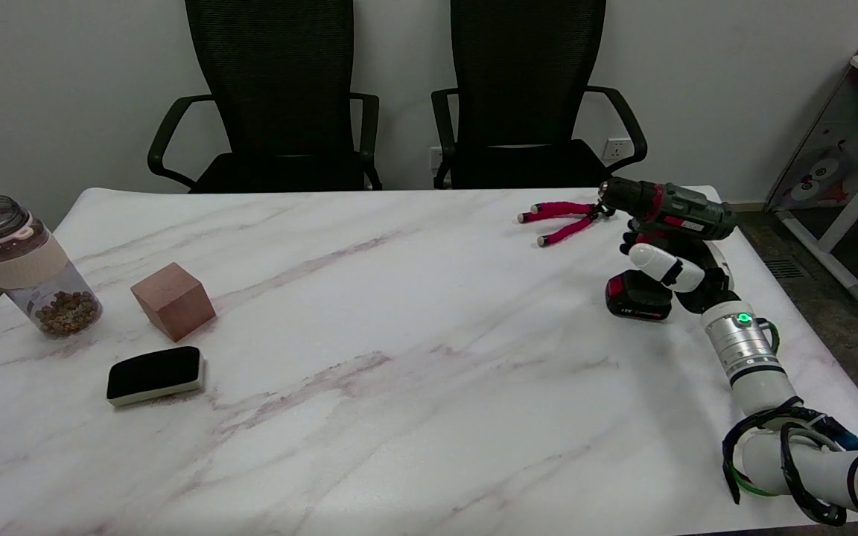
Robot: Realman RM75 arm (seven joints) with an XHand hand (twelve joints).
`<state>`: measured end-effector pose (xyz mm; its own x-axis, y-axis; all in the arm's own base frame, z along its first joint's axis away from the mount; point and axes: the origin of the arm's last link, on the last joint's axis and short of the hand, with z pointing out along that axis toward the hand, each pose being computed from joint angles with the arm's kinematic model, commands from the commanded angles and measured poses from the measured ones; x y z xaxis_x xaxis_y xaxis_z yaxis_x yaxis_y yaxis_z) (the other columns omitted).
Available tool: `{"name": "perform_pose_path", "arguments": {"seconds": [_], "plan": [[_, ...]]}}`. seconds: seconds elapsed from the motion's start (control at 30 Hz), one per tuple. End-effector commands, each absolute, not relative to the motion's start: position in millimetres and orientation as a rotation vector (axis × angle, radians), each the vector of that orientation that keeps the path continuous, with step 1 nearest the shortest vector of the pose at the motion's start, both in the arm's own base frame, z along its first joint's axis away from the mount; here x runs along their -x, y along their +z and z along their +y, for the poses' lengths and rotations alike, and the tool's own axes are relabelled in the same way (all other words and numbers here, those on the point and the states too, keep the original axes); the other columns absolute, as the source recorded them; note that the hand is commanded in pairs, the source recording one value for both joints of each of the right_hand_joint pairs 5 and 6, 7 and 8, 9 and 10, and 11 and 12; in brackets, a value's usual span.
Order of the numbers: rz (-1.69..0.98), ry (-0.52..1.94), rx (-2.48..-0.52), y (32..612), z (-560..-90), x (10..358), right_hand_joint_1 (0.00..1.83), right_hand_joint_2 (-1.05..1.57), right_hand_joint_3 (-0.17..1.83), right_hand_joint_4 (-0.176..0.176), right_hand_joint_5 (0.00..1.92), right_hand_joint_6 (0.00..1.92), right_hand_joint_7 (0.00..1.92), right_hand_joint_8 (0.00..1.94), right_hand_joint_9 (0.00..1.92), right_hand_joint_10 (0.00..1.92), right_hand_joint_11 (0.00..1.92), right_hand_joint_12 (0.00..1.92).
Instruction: Pick up the power screwdriver.
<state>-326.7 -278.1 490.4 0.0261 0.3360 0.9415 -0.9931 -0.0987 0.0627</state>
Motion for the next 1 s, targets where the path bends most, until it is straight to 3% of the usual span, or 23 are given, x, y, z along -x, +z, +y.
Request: {"name": "perform_pose_path", "arguments": {"seconds": [0.03, 0.2, 0.53, 0.57, 0.6, 0.63, 0.67, 1.0], "plan": [[-0.855, 1.397, -1.026, 496.5, -278.0, 328.7, 1.02, 0.08, 0.6, 0.11, 0.67, 0.67, 0.67, 0.67, 0.68, 0.68, 0.74, 0.74], [-0.849, 1.397, -1.012, 499.5, -276.1, 330.4, 1.03, 0.2, 0.58, 0.141, 0.78, 0.78, 0.78, 0.78, 0.88, 0.88, 0.98, 0.98], [-0.837, 1.411, -0.989, 503.4, -276.4, 331.1, 1.05, 0.28, 0.71, 0.11, 0.91, 0.91, 0.91, 0.91, 1.33, 1.33, 1.15, 1.15], [-0.835, 1.413, -0.987, 503.9, -276.3, 331.1, 1.05, 0.3, 0.76, 0.07, 0.98, 0.98, 0.98, 0.98, 1.4, 1.4, 1.22, 1.22], [-0.834, 1.416, -0.985, 503.6, -276.7, 331.2, 1.05, 0.31, 0.76, 0.062, 0.99, 0.99, 0.99, 0.99, 1.41, 1.41, 1.25, 1.25], [-0.833, 1.417, -0.984, 503.8, -276.7, 331.4, 1.05, 0.33, 0.79, 0.013, 1.03, 1.03, 1.03, 1.03, 1.46, 1.46, 1.32, 1.32], [-0.832, 1.416, -0.983, 504.2, -276.5, 331.6, 1.04, 0.36, 0.82, 0.005, 1.07, 1.07, 1.07, 1.07, 1.5, 1.5, 1.41, 1.41], [-0.826, 1.431, -0.957, 505.4, -278.8, 333.1, 1.02, 0.6, 0.88, 0.001, 1.32, 1.32, 1.32, 1.32, 1.77, 1.77, 1.79, 1.79]]}}
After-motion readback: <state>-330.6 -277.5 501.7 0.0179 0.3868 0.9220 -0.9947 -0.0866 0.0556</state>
